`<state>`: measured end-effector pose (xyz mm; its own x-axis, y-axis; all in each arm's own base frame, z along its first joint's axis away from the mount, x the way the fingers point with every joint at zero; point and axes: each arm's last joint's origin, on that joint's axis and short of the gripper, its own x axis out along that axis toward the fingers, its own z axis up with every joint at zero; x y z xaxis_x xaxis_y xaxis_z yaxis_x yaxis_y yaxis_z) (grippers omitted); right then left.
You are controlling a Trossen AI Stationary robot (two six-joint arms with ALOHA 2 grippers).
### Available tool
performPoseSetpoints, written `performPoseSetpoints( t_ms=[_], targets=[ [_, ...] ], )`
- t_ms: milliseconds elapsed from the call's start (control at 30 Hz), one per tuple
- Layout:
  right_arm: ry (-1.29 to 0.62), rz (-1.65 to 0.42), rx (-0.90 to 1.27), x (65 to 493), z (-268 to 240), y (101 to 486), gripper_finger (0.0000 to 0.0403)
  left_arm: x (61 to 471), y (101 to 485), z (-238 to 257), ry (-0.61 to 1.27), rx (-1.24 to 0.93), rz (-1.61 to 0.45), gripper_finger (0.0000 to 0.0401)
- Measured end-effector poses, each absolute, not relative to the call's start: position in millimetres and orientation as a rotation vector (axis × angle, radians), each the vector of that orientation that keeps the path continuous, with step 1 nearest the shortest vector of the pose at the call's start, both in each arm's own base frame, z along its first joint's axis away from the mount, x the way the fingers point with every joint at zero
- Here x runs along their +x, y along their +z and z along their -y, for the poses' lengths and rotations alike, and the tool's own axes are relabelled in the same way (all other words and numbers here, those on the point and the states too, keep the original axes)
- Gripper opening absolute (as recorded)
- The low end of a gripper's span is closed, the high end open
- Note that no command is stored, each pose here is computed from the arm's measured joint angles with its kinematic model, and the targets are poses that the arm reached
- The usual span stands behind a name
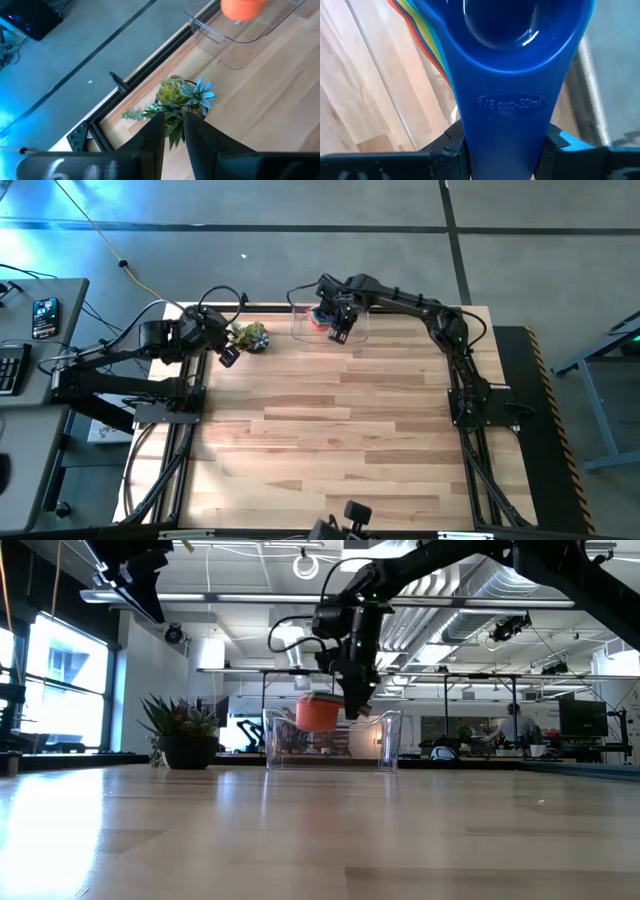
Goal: Nest measuring cups in basket
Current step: Put the stacked measuring cups into the transparent bin
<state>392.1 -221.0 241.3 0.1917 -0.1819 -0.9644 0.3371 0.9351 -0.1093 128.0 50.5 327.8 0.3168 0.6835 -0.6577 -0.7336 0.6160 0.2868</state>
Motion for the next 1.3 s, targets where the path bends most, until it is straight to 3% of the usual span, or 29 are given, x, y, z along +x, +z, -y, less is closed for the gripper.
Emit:
performPoseSetpoints(
  t_ms=[500,1300],
  targets=[
    [-0.421,-1.324,0.144,388,228,195,0.0124,126,328,-56,0.976,-0.091,-0.825,0.0062],
    [-0.388,-1.304,0.195,381,238,191,0.0133,127,329,-57,0.99,-0.118,-0.793,0.0062]
  ],
)
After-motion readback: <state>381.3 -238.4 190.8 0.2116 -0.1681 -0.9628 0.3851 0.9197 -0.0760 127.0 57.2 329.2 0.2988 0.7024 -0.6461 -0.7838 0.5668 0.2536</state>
